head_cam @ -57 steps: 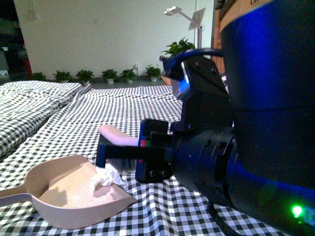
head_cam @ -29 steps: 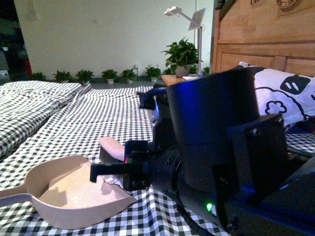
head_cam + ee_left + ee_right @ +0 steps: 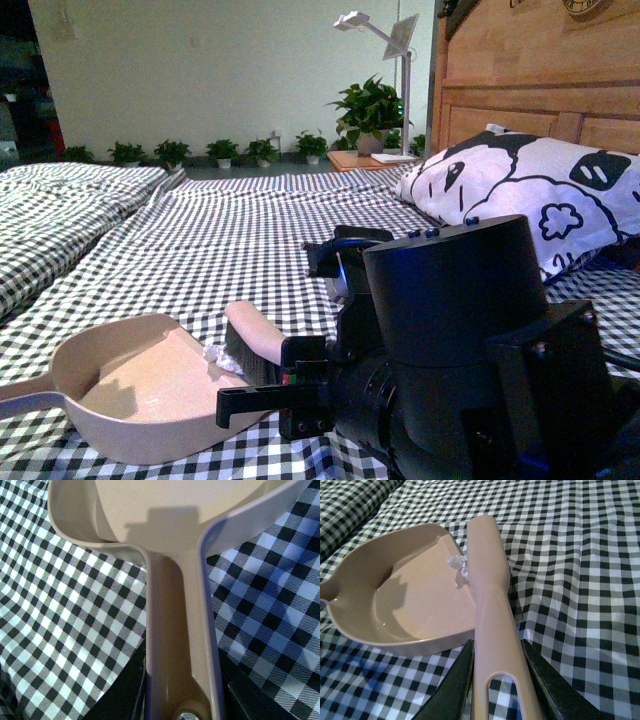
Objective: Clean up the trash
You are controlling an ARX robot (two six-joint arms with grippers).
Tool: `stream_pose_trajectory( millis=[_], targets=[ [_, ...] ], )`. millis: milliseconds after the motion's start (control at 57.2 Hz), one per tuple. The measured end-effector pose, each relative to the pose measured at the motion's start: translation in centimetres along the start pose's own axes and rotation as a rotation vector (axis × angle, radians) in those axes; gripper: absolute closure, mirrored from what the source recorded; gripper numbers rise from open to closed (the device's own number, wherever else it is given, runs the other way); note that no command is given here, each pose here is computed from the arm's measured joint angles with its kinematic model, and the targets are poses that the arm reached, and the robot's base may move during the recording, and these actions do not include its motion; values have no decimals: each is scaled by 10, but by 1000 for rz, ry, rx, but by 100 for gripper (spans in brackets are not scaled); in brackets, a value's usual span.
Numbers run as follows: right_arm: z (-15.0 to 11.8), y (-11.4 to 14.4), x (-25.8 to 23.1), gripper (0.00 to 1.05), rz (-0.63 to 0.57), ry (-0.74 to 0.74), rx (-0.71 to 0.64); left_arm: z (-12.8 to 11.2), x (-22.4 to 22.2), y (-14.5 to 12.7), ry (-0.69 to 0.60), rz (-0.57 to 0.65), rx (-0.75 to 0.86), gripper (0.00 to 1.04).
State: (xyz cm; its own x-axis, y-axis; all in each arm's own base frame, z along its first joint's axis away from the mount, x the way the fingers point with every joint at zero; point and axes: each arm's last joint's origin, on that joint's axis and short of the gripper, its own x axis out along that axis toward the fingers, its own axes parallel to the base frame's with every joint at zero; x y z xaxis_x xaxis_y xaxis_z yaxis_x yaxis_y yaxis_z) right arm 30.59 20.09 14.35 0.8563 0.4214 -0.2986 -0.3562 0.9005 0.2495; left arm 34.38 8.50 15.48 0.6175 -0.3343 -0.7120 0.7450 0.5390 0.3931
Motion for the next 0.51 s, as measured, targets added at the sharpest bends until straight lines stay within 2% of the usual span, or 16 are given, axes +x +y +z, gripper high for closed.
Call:
stream_pose_trajectory(
  millis=[350,507],
  targets=[
    [14,26,-51,82,144,11,52,0,0,0,0,0,0,77],
    [28,35,-72,82,191,-36,60,0,0,0,0,0,0,77]
  ],
)
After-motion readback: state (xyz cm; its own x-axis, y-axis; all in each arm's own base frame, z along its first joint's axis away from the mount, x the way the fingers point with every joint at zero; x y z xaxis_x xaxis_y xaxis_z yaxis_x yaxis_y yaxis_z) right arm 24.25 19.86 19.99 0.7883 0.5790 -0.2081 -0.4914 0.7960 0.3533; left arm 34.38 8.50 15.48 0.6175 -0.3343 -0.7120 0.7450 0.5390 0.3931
